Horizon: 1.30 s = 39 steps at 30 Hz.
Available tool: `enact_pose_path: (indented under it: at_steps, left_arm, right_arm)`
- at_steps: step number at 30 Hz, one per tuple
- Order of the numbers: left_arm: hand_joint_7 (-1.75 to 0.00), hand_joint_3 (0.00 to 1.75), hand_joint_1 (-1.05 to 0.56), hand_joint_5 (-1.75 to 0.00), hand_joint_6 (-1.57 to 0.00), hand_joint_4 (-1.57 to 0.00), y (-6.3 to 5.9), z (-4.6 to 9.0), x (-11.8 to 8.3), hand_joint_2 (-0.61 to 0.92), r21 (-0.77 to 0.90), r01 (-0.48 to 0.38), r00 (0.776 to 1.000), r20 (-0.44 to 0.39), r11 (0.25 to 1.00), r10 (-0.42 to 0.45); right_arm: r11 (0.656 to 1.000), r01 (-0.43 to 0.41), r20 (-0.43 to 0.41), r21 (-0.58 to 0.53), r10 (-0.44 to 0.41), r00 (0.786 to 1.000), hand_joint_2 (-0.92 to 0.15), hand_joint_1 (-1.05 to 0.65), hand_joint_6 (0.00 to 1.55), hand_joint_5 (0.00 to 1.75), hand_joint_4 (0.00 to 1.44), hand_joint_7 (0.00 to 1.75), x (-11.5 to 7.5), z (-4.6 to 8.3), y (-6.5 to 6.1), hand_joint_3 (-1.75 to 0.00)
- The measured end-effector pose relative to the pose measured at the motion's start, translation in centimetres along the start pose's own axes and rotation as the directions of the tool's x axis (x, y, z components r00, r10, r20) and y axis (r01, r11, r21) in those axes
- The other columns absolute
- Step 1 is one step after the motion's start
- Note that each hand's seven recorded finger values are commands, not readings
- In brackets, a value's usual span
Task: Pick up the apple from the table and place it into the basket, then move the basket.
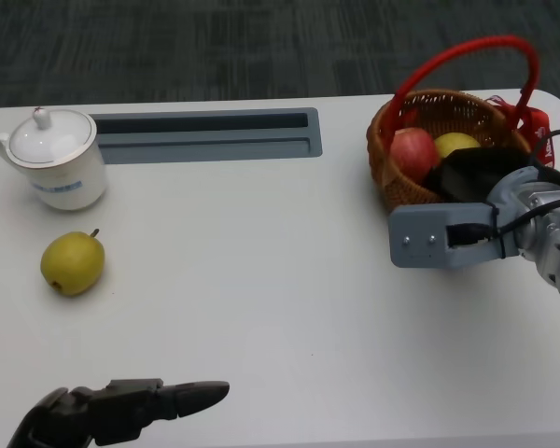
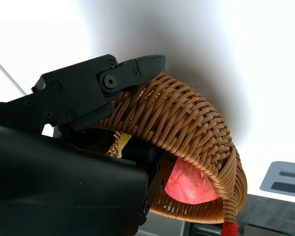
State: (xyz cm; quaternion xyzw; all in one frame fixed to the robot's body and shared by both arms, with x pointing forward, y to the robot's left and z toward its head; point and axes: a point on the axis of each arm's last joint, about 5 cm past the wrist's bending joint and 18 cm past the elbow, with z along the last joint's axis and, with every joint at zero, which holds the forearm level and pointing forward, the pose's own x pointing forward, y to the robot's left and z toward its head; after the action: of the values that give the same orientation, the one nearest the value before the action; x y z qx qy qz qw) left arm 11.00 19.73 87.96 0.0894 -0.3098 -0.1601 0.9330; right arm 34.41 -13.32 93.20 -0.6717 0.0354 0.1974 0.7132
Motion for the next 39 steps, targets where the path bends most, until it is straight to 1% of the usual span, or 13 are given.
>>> enact_pose_path:
  at_steps: [2,4,6,8,12,16,20,23,26,29,31,34,39]
  left_arm:
    - [0.00,0.00,-0.54,0.00,-0.87,-0.99,0.0,0.1,-0.1,0.82,0.001,-0.005,1.000,-0.001,1.000,0.005]
    - [0.00,0.00,-0.54,0.00,-0.87,-0.99,0.0,0.2,-0.2,0.82,0.003,-0.007,1.000,-0.004,1.000,0.007]
    - [0.00,0.00,-0.54,0.00,-0.87,-0.99,0.1,0.2,-0.3,0.82,0.007,-0.005,1.000,-0.007,1.000,0.005]
    - [0.00,0.00,-0.54,0.00,-0.87,-0.99,0.3,0.2,-0.3,0.82,0.011,-0.001,1.000,-0.011,1.000,0.002]
    - [0.00,0.00,-0.56,0.00,-0.87,-1.00,0.4,0.1,-0.3,0.83,0.009,0.003,1.000,-0.026,1.000,-0.003]
    - [0.00,0.00,-0.57,0.00,-0.88,-1.00,0.4,0.0,-0.2,0.83,0.006,0.006,1.000,-0.031,1.000,-0.006]
    - [0.00,0.00,-0.56,0.00,-0.88,-1.00,0.4,-0.1,0.1,0.83,0.005,0.009,1.000,-0.024,1.000,-0.009]
    - [0.00,0.00,-0.56,0.00,-0.88,-1.00,0.3,-0.2,0.3,0.82,0.002,0.011,1.000,-0.016,1.000,-0.011]
    - [-0.01,0.00,-0.55,0.00,-0.89,-1.00,0.3,-0.2,0.3,0.82,-0.001,0.012,1.000,-0.015,1.000,-0.012]
    - [-0.01,0.00,-0.53,0.00,-0.90,-1.01,0.2,-0.4,0.4,0.81,-0.006,0.012,1.000,-0.010,1.000,-0.012]
    - [-0.01,0.00,-0.53,-0.01,-0.90,-1.01,0.2,-0.6,0.6,0.81,-0.013,0.011,1.000,-0.004,1.000,-0.011]
    - [-0.01,0.00,-0.53,-0.01,-0.91,-1.01,0.2,-0.7,0.9,0.81,-0.023,0.006,1.000,0.010,1.000,-0.006]
    - [-0.01,0.00,-0.53,-0.01,-0.93,-1.03,0.2,-1.0,1.2,0.80,-0.039,0.006,1.000,0.021,0.999,-0.005]
  right_arm:
    - [1.000,0.005,-0.017,-0.002,-0.005,1.000,-0.92,-0.27,0.92,0.01,0.97,0.00,-0.1,-0.4,-0.2,-0.06]
    - [1.000,0.008,-0.033,0.000,-0.008,0.999,-0.92,-0.27,0.93,0.02,0.99,0.00,-0.1,-0.7,-0.3,-0.06]
    - [1.000,0.012,-0.043,0.009,-0.012,0.999,-0.92,-0.28,0.92,0.03,1.02,0.00,-0.2,-0.9,-0.4,-0.05]
    - [1.000,0.017,-0.046,0.025,-0.016,0.999,-0.90,-0.31,0.89,0.02,1.00,0.00,-0.2,-0.9,-0.4,-0.03]
    - [0.999,0.024,-0.040,0.045,-0.022,0.999,-0.82,-0.44,0.78,0.00,0.83,0.00,-0.2,-0.9,-0.5,0.00]
    - [0.997,0.032,-0.020,0.068,-0.031,0.999,-0.76,-0.57,0.63,0.00,0.65,0.00,-0.2,-0.9,-0.6,0.00]
    - [0.996,0.022,0.007,0.087,-0.023,1.000,-0.74,-0.66,0.48,0.00,0.46,0.00,-0.1,-0.7,-0.7,0.00]
    - [0.992,0.002,0.026,0.125,-0.006,1.000,-0.73,-0.75,0.44,0.00,0.39,0.00,-0.1,-0.6,-0.9,0.00]
    - [0.990,-0.011,0.049,0.138,0.005,0.999,-0.75,-0.86,0.38,0.00,0.33,0.00,-0.1,-0.5,-1.0,-0.01]
    - [0.990,-0.022,0.075,0.138,0.012,0.997,-0.77,-0.94,0.34,0.00,0.31,0.00,-0.1,-0.4,-1.1,-0.01]
    - [0.988,-0.027,0.087,0.155,0.014,0.996,-0.78,-0.94,0.32,0.00,0.32,0.00,-0.1,-0.4,-1.3,-0.01]
    - [0.977,-0.025,0.092,0.211,0.006,0.996,-0.76,-0.89,0.32,0.01,0.34,0.00,-0.2,-0.7,-1.7,0.00]
    - [0.944,0.001,0.084,0.330,-0.030,0.996,-0.74,-0.81,0.33,0.02,0.39,0.00,-0.5,-1.9,-2.4,0.00]
